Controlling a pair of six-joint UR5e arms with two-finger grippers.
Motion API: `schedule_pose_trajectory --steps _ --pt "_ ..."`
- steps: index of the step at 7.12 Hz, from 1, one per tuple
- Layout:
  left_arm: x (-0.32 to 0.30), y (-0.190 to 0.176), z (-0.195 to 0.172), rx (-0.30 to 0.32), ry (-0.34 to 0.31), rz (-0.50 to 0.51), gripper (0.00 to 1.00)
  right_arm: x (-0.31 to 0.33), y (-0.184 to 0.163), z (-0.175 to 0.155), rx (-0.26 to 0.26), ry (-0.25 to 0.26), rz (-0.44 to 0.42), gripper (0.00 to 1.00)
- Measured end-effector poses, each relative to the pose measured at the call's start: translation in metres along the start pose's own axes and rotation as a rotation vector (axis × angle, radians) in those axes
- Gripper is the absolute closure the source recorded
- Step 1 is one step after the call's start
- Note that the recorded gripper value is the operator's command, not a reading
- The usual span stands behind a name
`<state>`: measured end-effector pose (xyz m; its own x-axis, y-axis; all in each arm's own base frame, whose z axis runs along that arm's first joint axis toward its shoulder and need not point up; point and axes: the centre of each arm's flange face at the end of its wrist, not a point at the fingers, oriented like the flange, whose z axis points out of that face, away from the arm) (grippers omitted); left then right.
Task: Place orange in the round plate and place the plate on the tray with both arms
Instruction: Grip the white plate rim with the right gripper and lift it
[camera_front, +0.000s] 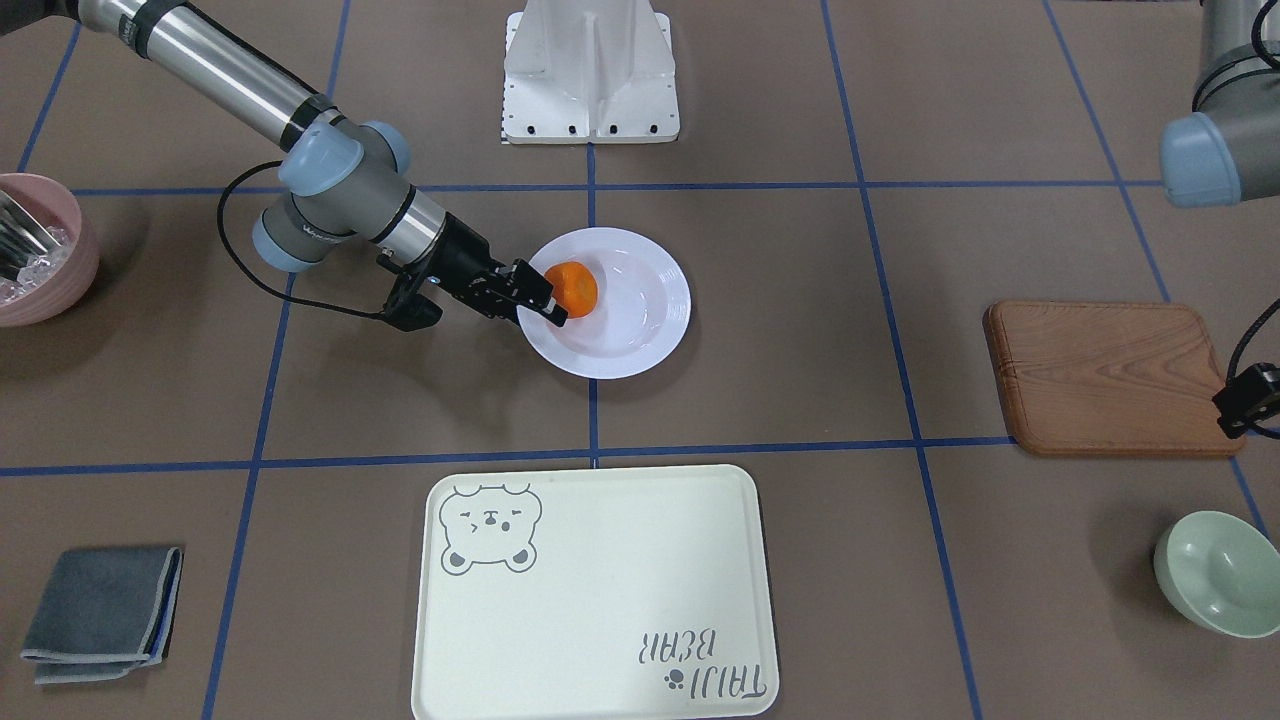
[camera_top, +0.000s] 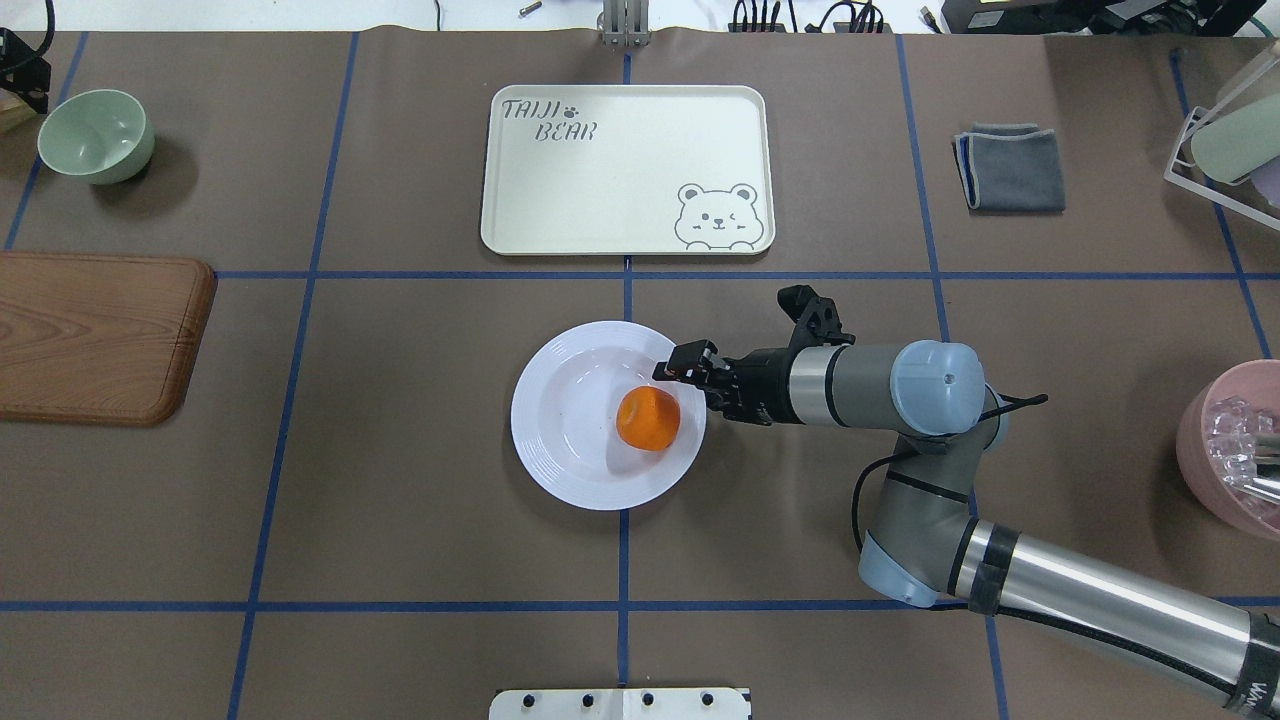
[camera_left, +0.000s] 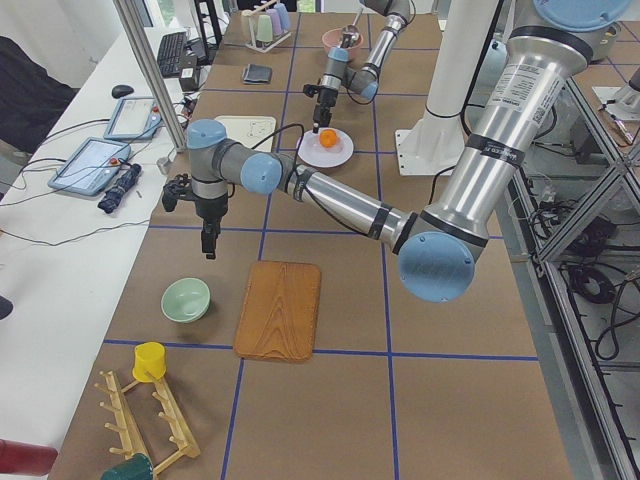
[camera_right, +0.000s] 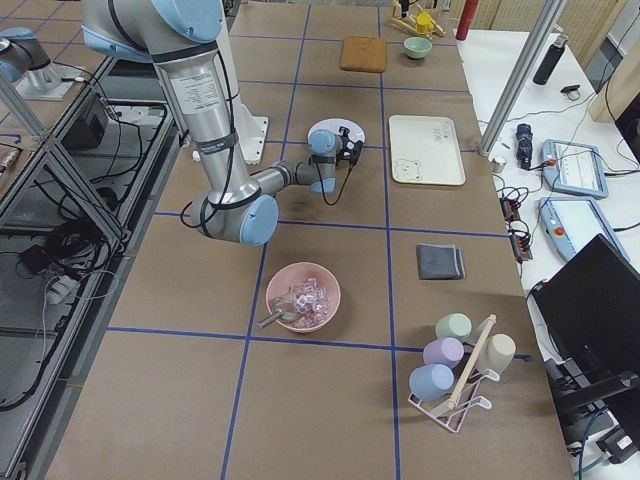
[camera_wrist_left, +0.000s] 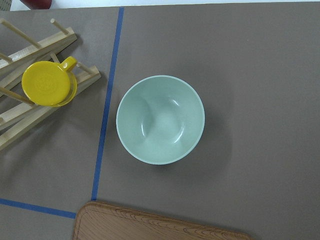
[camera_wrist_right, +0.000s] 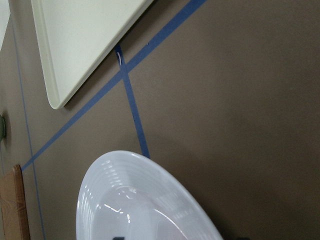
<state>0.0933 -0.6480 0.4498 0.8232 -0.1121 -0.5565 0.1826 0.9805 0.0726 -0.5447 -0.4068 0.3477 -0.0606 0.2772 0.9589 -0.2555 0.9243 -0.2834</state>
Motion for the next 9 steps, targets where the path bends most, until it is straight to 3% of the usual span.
schedule_pose_trajectory --steps 3,6,9 --pt "-0.0010 0.0007 0.0010 -0.001 -0.001 -0.001 0.01 -0.0003 -0.0003 -0.0001 0.004 -0.002 0.004 0.53" --pt "-0.0020 0.0017 0.0015 -0.002 -0.001 -0.001 0.01 -0.0062 0.0003 0.0010 0.006 -0.014 0.002 0.77" --pt "-0.0028 0.0023 0.0022 -0.003 -0.002 -0.002 0.01 -0.0096 0.0014 0.0023 0.011 -0.021 0.001 0.83"
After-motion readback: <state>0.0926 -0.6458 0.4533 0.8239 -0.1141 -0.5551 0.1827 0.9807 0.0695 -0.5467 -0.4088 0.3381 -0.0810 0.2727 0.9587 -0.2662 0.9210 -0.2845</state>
